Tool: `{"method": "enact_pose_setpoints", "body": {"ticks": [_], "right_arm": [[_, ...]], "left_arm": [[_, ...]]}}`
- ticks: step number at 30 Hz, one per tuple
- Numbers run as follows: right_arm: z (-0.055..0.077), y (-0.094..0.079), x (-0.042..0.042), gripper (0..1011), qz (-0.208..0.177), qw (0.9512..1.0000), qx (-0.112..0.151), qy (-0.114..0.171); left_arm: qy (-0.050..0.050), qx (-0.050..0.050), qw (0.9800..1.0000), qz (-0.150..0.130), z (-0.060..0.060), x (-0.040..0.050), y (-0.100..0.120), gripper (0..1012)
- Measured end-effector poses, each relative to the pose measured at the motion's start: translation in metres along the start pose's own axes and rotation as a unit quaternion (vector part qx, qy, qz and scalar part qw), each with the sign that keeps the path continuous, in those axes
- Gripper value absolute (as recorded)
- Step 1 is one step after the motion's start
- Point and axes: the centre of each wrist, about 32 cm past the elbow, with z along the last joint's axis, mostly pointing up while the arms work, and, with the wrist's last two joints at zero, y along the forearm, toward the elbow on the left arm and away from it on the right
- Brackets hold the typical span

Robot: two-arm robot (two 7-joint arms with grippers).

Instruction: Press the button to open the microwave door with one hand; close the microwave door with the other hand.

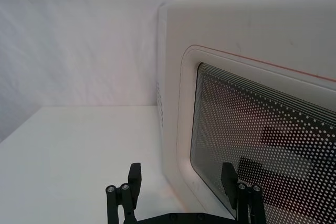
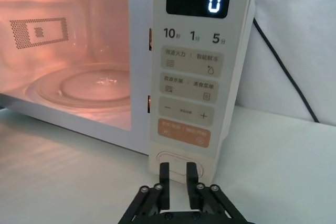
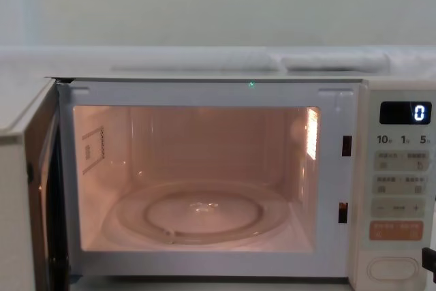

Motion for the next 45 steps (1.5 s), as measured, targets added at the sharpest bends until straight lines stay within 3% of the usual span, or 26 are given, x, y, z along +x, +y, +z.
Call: {"method": "enact_pose_setpoints", "body": {"ticks": [1, 8, 11, 13, 16, 27, 45], "right_arm": [[0.0, -0.001, 0.002, 232, 0.002, 1.0, 0.002, -0.002], [0.0, -0.005, 0.0068, 396, 0.011, 0.9999, 0.008, -0.008], [-0.001, -0.006, 0.0079, 542, 0.011, 0.9998, 0.009, -0.01], [-0.001, -0.007, 0.008, 542, 0.011, 0.9998, 0.01, -0.01], [-0.003, -0.009, 0.0087, 686, 0.008, 0.9999, 0.01, -0.01], [-0.008, -0.011, 0.0111, 1002, -0.002, 0.9999, 0.009, -0.007], [-0.01, -0.012, 0.0133, 1002, -0.002, 1.0, 0.008, -0.006]], "left_arm": [[0.0, 0.0, 1.0, 0.0, 0.0, 0.0, 0.0, 1001], [0.0, 0.0, 1.0, 0.0, 0.0, 0.0, 0.0, 1001], [0.0, 0.0, 1.0, 0.0, 0.0, 0.0, 0.0, 1001], [0.0, 0.0, 1.0, 0.0, 0.0, 0.0, 0.0, 1001], [0.0, 0.0, 1.0, 0.0, 0.0, 0.0, 0.0, 1001], [0.0, 0.0, 1.0, 0.0, 0.0, 0.0, 0.0, 1001], [0.0, 0.0, 1.0, 0.0, 0.0, 0.0, 0.0, 1001]]}}
